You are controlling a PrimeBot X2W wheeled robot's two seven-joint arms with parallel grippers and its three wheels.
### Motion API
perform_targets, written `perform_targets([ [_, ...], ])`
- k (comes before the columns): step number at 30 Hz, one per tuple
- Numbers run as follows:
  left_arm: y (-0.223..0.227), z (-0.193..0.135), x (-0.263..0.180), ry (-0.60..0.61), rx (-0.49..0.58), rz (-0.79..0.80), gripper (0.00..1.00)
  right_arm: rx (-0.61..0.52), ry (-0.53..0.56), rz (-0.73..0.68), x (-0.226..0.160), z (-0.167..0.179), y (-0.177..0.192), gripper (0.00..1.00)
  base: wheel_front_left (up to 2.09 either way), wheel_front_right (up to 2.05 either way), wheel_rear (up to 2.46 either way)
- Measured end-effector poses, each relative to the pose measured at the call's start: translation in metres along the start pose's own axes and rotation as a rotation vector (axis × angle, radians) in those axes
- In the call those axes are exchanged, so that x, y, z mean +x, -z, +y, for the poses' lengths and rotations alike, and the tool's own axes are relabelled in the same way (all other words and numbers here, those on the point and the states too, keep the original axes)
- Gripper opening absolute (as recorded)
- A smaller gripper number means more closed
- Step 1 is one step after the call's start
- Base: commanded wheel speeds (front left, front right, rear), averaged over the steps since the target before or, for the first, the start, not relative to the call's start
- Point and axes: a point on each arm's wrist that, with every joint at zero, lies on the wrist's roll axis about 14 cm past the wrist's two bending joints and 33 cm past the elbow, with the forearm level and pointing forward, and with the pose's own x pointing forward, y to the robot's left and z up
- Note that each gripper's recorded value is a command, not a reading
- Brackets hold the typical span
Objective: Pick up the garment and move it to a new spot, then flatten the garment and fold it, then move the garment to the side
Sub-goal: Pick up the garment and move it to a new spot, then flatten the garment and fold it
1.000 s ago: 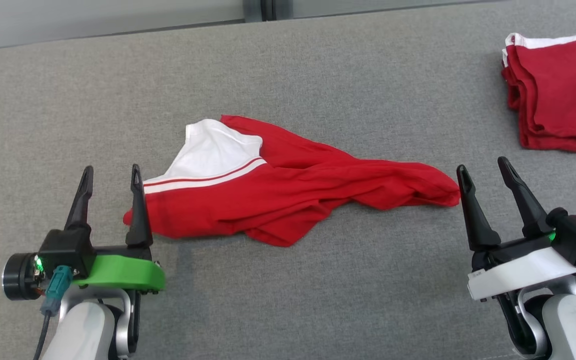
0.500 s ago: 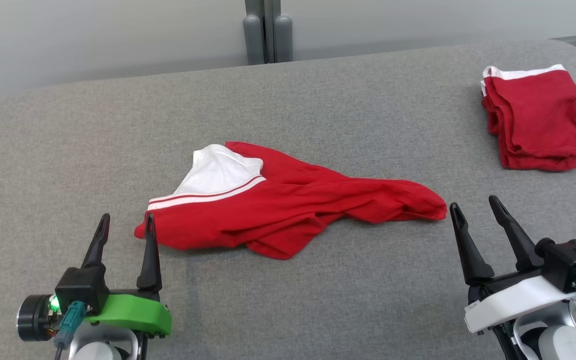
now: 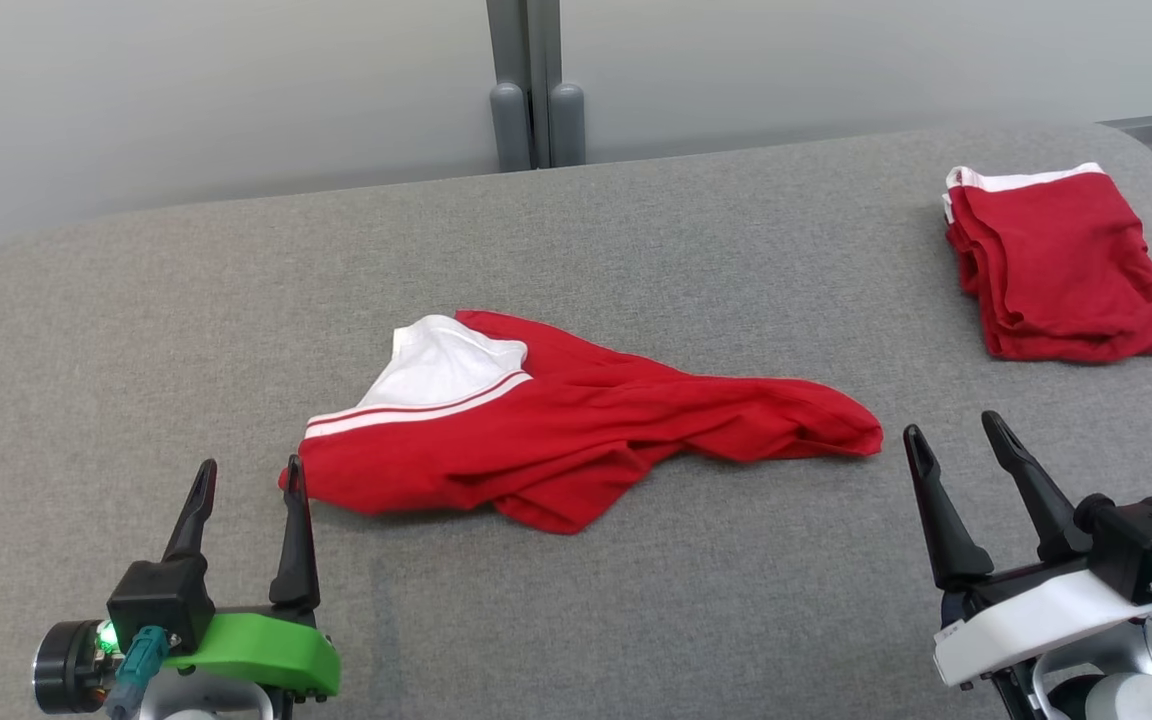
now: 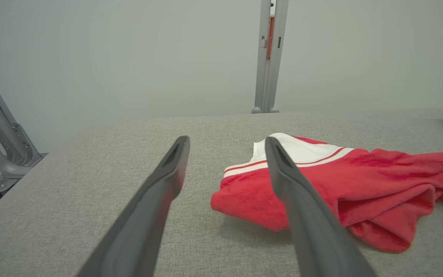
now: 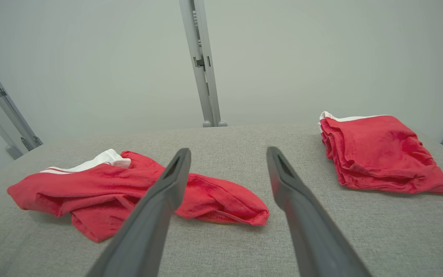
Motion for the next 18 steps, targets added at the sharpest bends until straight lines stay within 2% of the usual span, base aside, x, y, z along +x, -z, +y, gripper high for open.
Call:
perform_targets([
  [18,0.0052,0.0027,0.0002,-0.008,-0.001,0.016,1.0,0.008,-0.002,0.006,0.0028,0.0021,0.0018,1.0,0.0,0.0,0.0],
])
